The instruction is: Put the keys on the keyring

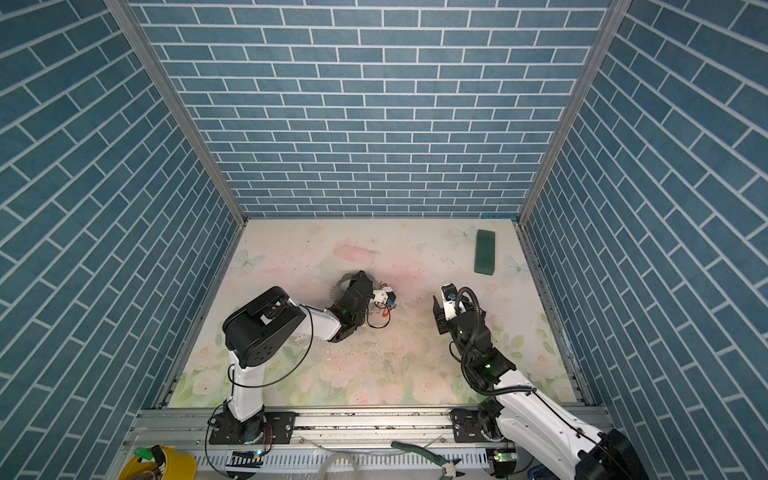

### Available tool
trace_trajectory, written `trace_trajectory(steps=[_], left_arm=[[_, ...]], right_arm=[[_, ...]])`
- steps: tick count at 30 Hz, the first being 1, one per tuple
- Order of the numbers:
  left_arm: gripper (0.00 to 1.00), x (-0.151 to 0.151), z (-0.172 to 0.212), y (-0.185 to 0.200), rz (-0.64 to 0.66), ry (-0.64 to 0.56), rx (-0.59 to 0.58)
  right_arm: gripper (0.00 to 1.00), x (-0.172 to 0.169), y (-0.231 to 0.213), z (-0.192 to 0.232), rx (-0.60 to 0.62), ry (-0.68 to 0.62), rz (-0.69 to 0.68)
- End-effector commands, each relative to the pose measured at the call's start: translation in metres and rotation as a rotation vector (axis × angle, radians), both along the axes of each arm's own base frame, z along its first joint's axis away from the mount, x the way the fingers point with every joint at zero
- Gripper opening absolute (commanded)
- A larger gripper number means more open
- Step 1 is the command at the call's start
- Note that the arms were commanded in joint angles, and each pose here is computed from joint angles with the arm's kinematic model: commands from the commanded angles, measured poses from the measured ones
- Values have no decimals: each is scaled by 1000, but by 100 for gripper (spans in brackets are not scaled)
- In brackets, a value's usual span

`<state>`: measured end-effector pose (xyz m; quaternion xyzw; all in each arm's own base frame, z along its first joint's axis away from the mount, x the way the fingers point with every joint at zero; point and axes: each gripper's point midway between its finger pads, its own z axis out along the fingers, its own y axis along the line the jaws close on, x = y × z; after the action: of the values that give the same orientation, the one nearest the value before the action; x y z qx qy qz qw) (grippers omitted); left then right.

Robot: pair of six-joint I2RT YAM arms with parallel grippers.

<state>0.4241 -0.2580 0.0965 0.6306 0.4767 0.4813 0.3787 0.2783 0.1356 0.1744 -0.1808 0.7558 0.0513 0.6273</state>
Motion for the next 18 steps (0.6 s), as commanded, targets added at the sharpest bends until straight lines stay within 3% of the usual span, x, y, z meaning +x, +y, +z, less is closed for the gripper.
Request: trace_trajectory(steps=[1,4,10,18], left_arm=[[15,15,54,10,60,-88,-79],[15,21,63,19,110,-80,-133],[17,21,53,7,119,80,-267],[17,1,59,-53,-3,166,-321]], right_arm=[[56,0,-11,-6,42,7,-59],[56,1,-10,-7,46,11,-51],[56,1,-7,-11,52,23,-38],[56,2,-15,-10,65,9,-77]])
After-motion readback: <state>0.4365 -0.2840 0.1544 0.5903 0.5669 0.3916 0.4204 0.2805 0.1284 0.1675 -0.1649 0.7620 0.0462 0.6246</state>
